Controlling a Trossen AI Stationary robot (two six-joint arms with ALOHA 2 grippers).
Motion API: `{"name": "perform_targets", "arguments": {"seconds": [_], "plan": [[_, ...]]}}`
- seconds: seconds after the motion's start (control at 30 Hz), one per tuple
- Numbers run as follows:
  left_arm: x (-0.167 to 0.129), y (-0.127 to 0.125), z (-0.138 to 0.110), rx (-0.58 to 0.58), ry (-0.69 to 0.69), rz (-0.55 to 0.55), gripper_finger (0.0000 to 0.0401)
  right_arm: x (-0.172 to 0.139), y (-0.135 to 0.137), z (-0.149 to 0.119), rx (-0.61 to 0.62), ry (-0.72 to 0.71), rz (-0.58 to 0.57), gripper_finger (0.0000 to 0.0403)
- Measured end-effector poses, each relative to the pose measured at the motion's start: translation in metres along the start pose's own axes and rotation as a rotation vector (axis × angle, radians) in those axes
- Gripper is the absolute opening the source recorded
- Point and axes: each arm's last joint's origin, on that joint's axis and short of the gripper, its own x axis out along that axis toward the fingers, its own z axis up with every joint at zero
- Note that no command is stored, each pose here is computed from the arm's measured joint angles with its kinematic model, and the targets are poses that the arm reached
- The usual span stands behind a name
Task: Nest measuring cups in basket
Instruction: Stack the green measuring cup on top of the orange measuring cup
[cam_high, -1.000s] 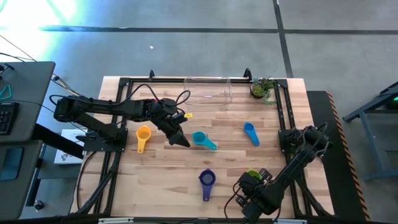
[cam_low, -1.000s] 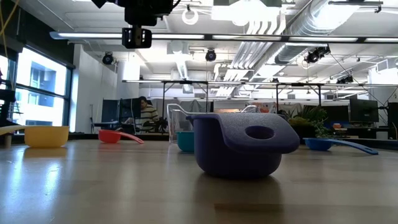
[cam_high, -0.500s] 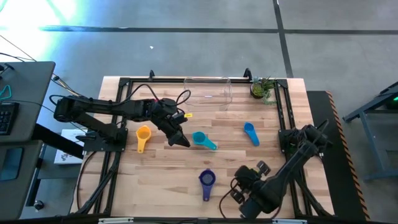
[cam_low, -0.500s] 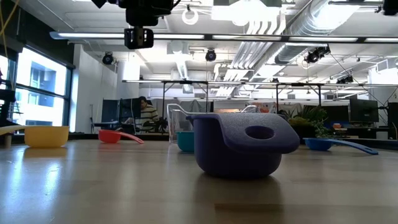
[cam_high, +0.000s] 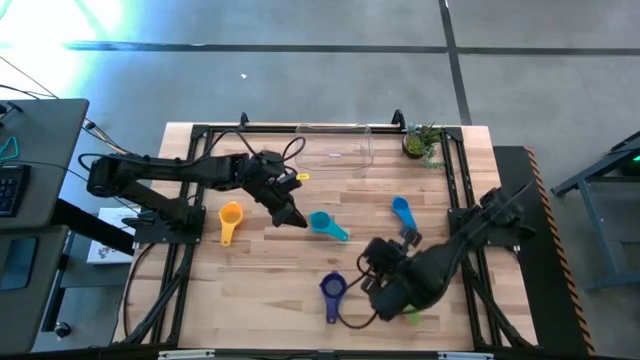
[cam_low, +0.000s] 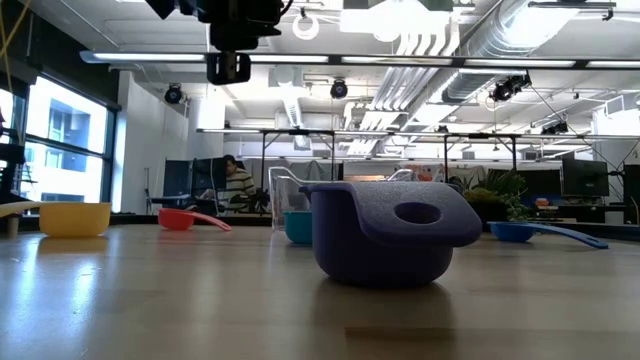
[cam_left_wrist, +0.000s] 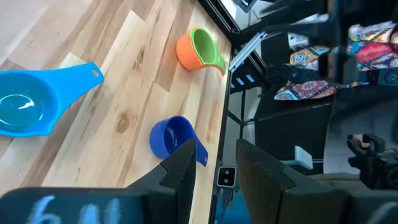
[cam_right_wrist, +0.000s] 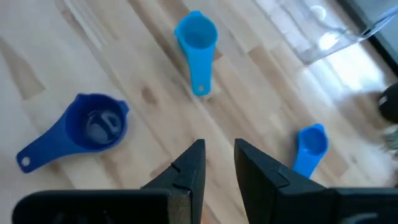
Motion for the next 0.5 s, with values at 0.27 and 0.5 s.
{"name": "perform_targets", "arguments": {"seconds": [0.27, 0.5], "plan": [[-0.002, 0.002, 0.002, -0.006, -0.011, 0.005, 0.0103, -0.011, -0.035, 0.026, 0.006, -0.02, 0.031, 0.0096], [-0.002, 0.003, 0.002, -0.008, -0.004, 0.004, 0.0103, -0.02, -0.065, 0.042, 0.027, -0.027, 0.06, 0.0143]]}}
